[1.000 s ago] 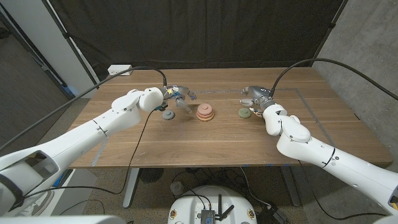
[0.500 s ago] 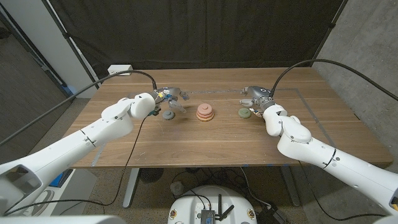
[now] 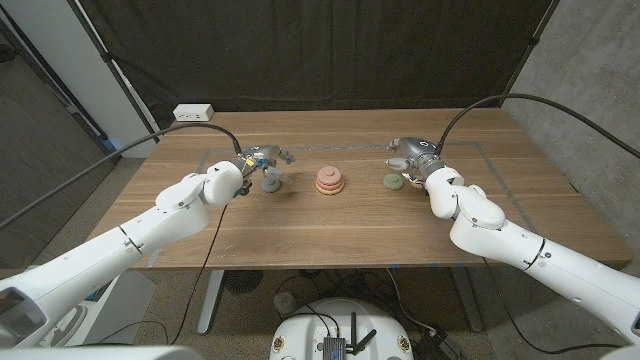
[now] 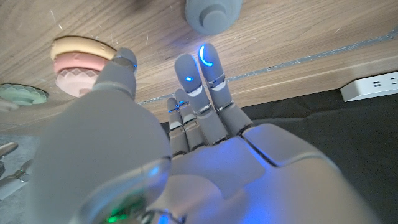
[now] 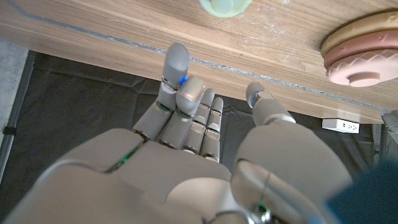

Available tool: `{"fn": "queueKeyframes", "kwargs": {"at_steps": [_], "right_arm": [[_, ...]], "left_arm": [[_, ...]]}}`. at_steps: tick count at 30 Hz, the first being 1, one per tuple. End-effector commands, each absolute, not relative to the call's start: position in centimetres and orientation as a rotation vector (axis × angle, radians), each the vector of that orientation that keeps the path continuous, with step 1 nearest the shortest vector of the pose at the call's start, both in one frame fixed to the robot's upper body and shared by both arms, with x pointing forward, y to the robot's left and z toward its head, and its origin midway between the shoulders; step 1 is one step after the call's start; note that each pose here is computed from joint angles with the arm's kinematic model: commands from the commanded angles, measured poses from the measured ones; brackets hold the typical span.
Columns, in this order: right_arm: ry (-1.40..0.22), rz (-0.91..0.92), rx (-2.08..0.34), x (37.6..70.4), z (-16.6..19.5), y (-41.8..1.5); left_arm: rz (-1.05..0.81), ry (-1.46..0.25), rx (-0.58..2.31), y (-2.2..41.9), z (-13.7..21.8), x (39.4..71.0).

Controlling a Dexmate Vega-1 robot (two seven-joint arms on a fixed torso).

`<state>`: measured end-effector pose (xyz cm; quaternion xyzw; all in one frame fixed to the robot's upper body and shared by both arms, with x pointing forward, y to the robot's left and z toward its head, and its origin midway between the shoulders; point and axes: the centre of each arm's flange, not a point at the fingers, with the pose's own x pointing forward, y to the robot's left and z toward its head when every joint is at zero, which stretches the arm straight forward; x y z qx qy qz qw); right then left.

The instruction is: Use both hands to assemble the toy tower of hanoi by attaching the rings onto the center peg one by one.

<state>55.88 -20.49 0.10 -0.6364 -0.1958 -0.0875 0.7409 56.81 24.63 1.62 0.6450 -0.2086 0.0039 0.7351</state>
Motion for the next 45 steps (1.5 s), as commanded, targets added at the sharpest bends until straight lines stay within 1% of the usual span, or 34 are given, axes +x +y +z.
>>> {"fn": "queueKeyframes", "kwargs": {"at_steps": [1,13,29,45], "right_arm": [[-0.439,-0.197,-1.379,56.1,0.1,-21.2],[-0.435,-0.217,-1.363,55.8,-0.4,-21.5],[-0.429,-0.229,-1.355,55.7,-0.3,-21.3],[-0.408,-0.231,-1.358,55.7,-0.6,-21.2]], "left_arm": [[0.104,-0.444,1.354,26.6,0.9,55.4],[0.182,-0.440,1.320,27.9,0.5,54.6],[0.229,-0.441,1.259,28.3,-0.4,55.0],[0.226,-0.450,1.246,28.3,-0.6,55.3]]}}
